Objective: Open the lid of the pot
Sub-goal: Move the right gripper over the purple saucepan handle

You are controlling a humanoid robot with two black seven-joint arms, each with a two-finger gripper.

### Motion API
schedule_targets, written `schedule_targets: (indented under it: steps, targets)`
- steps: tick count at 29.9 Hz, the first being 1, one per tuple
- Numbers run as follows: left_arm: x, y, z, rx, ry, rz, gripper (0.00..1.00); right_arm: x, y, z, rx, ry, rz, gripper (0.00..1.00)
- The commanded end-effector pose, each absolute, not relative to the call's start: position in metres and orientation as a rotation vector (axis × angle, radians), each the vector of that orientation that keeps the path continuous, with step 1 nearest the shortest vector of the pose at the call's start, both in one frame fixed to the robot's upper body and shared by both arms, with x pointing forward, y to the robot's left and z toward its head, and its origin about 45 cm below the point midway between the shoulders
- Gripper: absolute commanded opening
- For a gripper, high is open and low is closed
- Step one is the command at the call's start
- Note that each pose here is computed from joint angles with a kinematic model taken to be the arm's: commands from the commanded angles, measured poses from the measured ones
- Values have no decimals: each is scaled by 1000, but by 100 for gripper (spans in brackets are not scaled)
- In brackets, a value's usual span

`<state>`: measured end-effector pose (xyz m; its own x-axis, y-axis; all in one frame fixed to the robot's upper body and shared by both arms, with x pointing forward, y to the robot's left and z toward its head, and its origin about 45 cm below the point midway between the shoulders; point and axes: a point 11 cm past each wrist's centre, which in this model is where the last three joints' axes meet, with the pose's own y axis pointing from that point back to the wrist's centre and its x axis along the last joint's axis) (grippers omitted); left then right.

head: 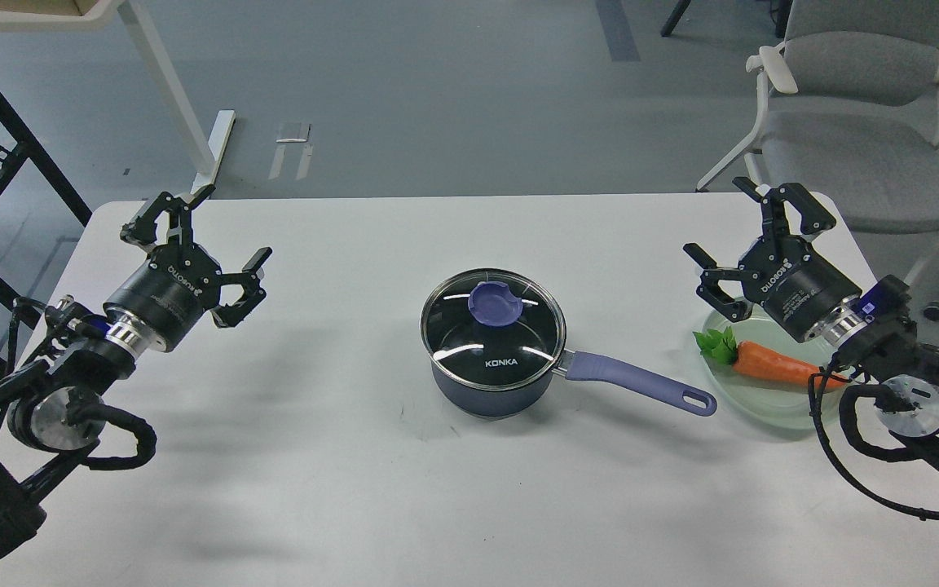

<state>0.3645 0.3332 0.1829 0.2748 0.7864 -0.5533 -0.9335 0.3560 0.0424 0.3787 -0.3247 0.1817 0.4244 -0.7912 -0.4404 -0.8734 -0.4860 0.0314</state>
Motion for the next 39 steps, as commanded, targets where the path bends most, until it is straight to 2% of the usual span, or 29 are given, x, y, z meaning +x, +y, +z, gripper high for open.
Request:
schedule_targets:
  steps: [1, 10, 18, 23, 27, 33, 39]
  targets:
    - [365, 334, 184, -320, 535, 1183, 99, 379, -320, 180, -2470, 1455, 606, 100]
    - [366, 338, 184, -306, 530, 1187, 99, 374, -324, 193, -2494, 1438, 586, 100]
    - [373, 337, 194, -324, 507, 1173, 99, 350, -326, 259, -2724, 1336, 324, 100]
    - [378, 335, 200, -327, 491, 1173, 99, 359, -320, 320, -2889, 1300, -142, 100]
    - [382, 334, 206, -327, 472, 1163, 99, 369, -309, 346, -3004, 1228, -521, 100]
    - [391, 339, 225, -335, 399, 1163, 99, 368, -276, 341, -3299, 858, -1064, 100]
    - [390, 337, 226, -329, 385, 1156, 99, 364, -250, 322, -3418, 290, -1683, 100]
